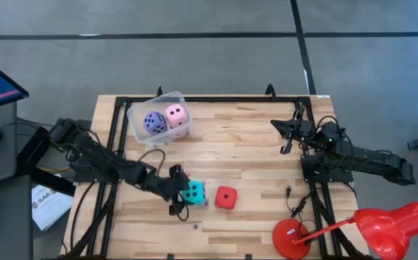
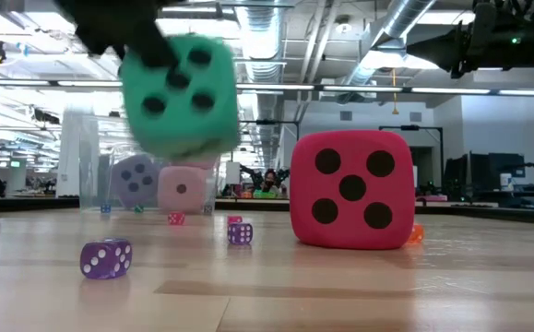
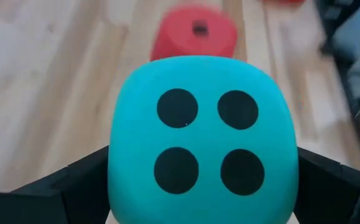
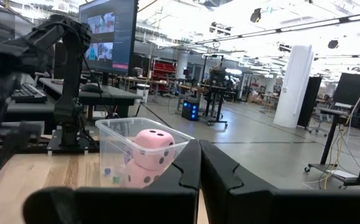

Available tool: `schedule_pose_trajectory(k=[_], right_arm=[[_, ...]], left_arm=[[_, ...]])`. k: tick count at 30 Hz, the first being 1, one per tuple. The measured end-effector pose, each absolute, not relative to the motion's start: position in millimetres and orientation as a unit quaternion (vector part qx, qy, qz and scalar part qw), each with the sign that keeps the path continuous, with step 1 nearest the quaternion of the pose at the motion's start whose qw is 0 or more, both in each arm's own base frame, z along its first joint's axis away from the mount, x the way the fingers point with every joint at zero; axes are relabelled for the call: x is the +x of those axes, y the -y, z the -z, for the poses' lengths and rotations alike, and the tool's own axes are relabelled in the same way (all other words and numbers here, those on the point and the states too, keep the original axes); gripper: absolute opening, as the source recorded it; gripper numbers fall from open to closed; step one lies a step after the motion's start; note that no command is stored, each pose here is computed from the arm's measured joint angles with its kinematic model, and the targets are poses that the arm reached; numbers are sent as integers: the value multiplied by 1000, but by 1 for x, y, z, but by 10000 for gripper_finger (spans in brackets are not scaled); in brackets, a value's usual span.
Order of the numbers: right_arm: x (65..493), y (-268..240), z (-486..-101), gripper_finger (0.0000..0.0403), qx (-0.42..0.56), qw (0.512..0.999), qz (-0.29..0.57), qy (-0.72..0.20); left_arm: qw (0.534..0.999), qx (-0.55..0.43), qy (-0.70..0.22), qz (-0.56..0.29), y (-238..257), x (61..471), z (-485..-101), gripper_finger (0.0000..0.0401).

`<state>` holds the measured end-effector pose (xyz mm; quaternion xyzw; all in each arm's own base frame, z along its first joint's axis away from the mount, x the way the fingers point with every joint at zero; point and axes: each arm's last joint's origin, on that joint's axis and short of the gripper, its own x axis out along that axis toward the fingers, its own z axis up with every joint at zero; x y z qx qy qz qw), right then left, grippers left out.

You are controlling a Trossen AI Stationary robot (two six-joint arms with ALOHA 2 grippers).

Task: Pick & Place Dice
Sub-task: Put the large green dice into the transparent container

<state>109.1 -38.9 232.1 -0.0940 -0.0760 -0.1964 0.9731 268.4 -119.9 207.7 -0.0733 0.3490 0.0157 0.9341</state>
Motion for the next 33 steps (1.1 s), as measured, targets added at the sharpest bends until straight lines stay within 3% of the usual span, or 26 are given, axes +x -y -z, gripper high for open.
schedule_pose_trajectory(k=[9,16,23,33], right_arm=[[109,39,-232,0,-94,973,196,76],[109,39,-232,0,-95,973,197,77],[109,39,-233,0,-95,973,197,78],[109,39,-233,0,-95,973,197,79]], left_arm=[[956,-86,-281,-17,95,248,-256,376],[967,-73,-234,-67,82,230,-279,374],[965,-52,-171,-194,68,216,-296,374],[907,5,-95,-410,53,202,-305,372]])
